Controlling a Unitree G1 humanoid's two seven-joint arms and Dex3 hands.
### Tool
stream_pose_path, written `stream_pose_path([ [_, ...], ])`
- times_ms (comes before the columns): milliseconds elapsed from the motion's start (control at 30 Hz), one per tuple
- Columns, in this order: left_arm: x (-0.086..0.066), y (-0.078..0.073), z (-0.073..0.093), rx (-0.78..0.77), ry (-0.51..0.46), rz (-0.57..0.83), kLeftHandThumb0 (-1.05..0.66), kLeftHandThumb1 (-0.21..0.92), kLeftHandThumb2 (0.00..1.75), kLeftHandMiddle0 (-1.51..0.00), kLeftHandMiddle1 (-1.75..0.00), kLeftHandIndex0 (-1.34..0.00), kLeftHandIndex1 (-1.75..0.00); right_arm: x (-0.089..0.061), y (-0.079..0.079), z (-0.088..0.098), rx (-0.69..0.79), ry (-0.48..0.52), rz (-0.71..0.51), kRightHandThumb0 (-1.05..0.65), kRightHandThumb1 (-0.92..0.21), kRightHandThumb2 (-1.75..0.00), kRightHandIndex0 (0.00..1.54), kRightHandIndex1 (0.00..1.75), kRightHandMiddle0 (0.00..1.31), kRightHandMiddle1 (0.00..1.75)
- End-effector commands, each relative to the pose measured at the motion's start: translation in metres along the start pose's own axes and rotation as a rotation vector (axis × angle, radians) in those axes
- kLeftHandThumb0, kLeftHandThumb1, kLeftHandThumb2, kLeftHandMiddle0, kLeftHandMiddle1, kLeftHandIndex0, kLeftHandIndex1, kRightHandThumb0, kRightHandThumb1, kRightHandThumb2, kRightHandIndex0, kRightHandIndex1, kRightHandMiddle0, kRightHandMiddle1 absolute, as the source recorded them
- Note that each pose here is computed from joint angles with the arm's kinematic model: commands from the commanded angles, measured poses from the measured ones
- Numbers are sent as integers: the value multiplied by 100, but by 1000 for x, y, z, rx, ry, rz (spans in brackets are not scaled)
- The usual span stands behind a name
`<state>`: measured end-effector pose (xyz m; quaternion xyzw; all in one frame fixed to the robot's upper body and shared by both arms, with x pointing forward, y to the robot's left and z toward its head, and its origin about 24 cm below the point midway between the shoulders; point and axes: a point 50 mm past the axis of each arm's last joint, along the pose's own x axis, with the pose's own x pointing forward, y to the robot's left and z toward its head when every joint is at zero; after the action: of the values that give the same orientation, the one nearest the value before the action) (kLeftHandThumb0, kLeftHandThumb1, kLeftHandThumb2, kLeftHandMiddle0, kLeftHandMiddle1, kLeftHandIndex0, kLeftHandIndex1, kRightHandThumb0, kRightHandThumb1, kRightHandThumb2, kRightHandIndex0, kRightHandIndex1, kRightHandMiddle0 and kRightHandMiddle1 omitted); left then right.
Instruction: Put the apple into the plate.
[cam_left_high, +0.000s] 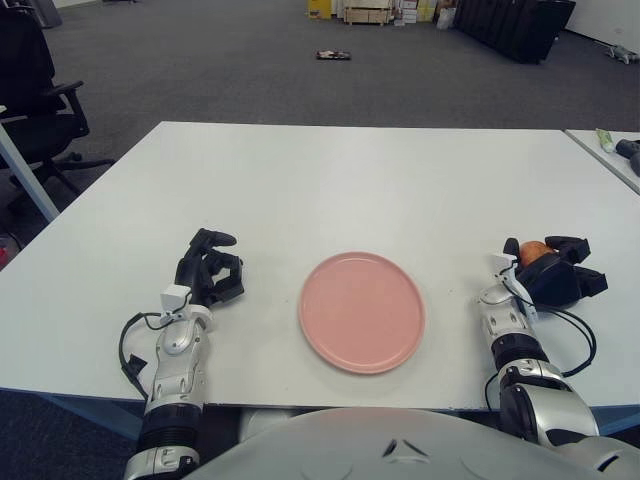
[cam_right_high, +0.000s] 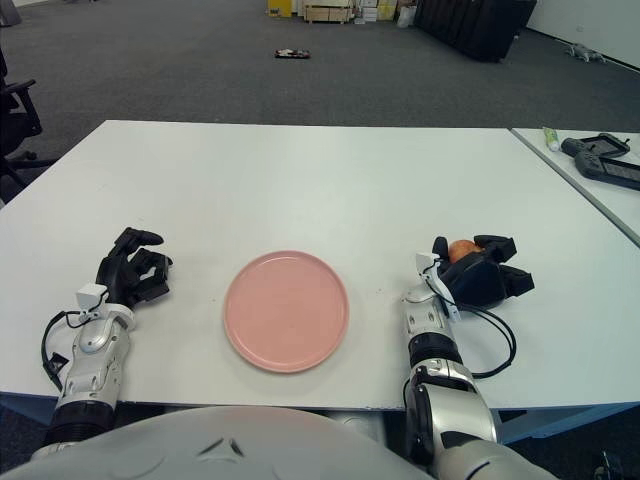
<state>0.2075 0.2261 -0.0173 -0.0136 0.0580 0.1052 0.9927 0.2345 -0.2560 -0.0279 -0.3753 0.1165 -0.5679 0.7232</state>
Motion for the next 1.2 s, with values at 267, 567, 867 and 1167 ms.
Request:
stream_pose_path([
  [267,-1,0,-6,-18,41,16,-1,41,122,-46,-174,-39,-175,-20,-2,-29,-54,66,12,-50,-25,-139,128,175,66,175],
  [567,-1,1,-7,5,37,5,-1,41,122,-46,-175,-39,-175,-18,-4,-25,64,65,11,-50,-25,-140,130,175,66,175],
  [867,0,1,-7,-14,34,9,-1,41,122,-45,-175,-40,-175,-18,-5,-19,139,50,25,-50,-25,-140,130,175,66,175],
  [1167,1,2,-7,-31,30,17,-1,37,126,-48,-175,-44,-173,-21,-9,-6,221,4,39,-49,-26,-139,131,175,66,175],
])
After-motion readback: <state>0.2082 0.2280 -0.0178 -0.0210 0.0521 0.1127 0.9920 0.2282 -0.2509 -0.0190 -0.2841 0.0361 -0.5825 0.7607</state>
